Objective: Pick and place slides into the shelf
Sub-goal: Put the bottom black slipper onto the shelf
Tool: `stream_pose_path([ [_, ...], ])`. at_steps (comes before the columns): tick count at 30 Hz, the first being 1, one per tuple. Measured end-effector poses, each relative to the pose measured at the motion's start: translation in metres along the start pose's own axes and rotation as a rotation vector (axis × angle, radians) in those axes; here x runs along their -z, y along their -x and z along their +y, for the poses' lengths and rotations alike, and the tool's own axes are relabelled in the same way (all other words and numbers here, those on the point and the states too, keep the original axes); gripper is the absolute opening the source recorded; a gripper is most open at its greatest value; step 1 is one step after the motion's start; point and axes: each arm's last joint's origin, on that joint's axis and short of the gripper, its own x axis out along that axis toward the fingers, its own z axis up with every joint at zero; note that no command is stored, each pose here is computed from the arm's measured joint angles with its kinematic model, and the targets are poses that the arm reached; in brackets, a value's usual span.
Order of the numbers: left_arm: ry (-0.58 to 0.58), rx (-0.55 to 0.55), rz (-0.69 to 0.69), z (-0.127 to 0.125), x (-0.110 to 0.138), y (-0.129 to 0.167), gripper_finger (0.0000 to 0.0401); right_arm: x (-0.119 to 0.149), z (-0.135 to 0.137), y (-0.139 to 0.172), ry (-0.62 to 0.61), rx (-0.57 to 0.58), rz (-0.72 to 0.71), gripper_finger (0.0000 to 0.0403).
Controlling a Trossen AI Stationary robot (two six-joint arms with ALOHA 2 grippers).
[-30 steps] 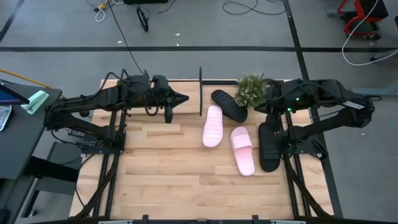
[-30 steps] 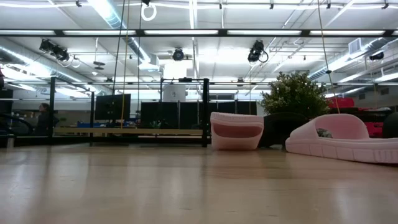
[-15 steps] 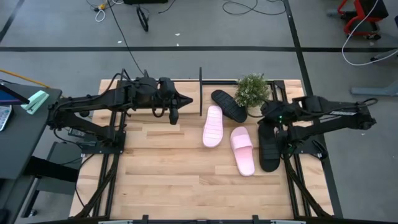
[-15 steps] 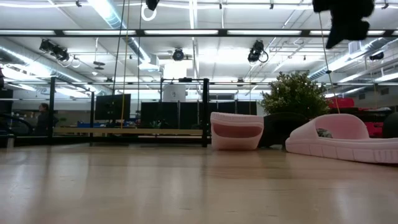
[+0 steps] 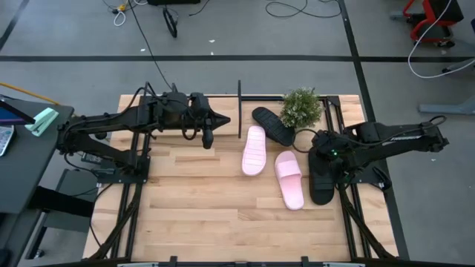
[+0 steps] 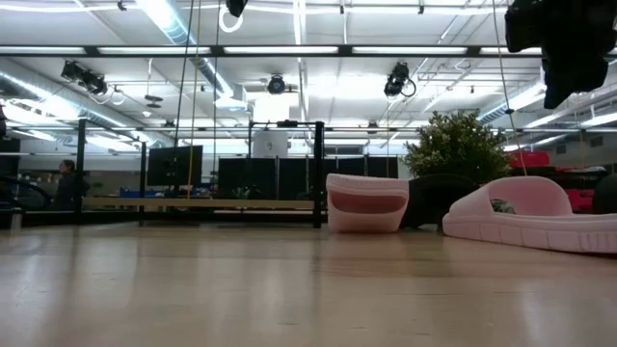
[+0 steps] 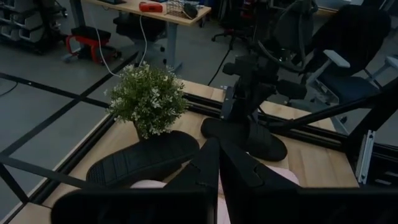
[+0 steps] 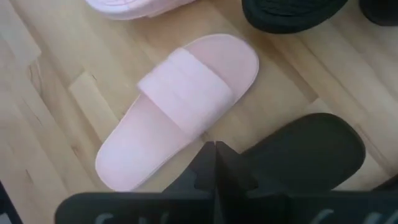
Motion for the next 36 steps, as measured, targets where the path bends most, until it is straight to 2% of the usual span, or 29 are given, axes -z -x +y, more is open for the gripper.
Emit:
stream_pose_path([
  [6, 0.000, 0.000, 0.000, 0.000, 0.000, 0.000, 0.0028, 0.005, -0.002, 0.000, 0.047, -0.005, 0.074, 0.0010],
  [11, 0.000, 0.000, 0.000, 0.000, 0.000, 0.000, 0.0019, 0.008, -0.005, 0.001, 0.108, 0.001, 0.132, 0.0010],
  [15, 0.000, 0.000, 0.001, 0.000, 0.000, 0.000, 0.0012, 0.009, -0.006, 0.000, 0.106, 0.012, 0.146, 0.0010],
  [21, 0.002, -0.004, 0.021, 0.000, 0.002, 0.000, 0.0017, 0.022, -0.013, -0.025, 0.041, 0.024, 0.261, 0.0010],
  [26, 0.002, -0.008, 0.043, 0.001, 0.004, 0.000, 0.0024, 0.031, -0.019, -0.040, 0.089, 0.018, 0.327, 0.0012],
  [31, 0.002, -0.008, 0.043, 0.001, 0.004, 0.000, 0.0019, 0.031, -0.017, -0.048, 0.147, -0.048, 0.320, 0.0040],
  [36, 0.007, -0.008, 0.043, 0.001, 0.004, 0.000, 0.0012, 0.032, -0.017, -0.052, 0.189, -0.050, 0.310, 0.0097],
])
